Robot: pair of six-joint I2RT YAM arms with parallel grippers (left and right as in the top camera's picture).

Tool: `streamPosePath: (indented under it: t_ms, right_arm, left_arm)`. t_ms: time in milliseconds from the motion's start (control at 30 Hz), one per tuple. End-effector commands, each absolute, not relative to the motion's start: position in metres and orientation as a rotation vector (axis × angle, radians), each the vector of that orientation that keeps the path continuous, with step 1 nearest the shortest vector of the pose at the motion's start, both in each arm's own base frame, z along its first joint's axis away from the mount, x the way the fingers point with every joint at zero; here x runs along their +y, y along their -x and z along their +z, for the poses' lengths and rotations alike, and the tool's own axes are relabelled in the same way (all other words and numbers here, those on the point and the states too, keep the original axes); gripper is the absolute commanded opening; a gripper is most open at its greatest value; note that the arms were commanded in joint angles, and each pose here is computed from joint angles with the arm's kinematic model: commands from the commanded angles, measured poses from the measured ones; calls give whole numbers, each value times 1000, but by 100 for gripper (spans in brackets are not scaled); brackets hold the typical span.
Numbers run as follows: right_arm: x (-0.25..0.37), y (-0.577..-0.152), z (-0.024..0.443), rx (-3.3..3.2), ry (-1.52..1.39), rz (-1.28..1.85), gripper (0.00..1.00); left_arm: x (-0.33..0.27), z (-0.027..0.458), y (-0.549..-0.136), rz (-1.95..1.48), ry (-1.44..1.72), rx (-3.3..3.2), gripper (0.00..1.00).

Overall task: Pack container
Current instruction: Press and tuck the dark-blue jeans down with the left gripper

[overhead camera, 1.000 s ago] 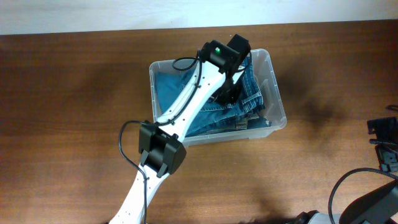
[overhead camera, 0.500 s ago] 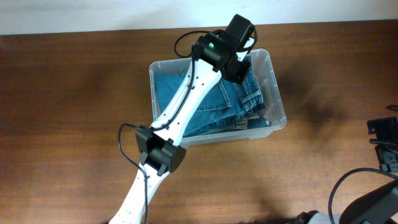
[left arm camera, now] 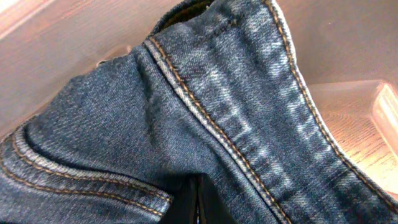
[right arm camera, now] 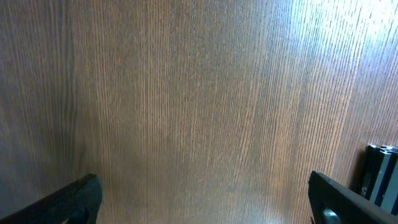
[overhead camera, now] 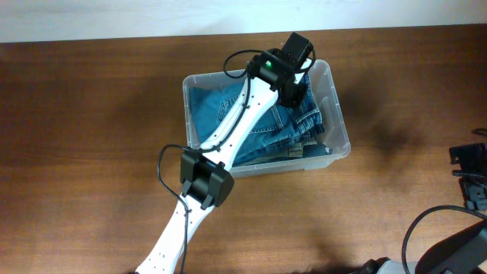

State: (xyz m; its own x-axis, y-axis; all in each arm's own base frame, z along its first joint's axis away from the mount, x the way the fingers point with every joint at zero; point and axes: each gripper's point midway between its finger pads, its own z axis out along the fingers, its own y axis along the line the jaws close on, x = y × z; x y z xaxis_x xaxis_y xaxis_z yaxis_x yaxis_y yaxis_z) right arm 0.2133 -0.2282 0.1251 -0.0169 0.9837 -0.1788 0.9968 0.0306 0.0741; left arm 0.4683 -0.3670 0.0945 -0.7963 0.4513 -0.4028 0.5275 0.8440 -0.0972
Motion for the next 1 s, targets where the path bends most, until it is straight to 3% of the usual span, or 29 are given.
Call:
streamPosePath:
  t_ms: [0, 233, 433, 667, 967]
  right_arm:
    - [-230, -210, 127, 2096, -2077, -126, 98]
    - [-230, -210, 128, 2096, -2077, -126, 98]
    - [-230, -210, 128, 2096, -2077, -126, 98]
    - [-230, -210, 128, 2096, -2077, -126, 98]
    - [-230, -210, 128, 2096, -2077, -126, 98]
  left_arm:
    - [-368, 78, -463, -256, -772, 2681, 4]
    - [-359, 162, -451, -301, -748, 2587, 4]
    - [-327, 224, -407, -296, -759, 2618, 4]
    - [-331, 216, -375, -428, -823, 2732, 4]
    - [-322, 147, -349, -313, -891, 2983, 4]
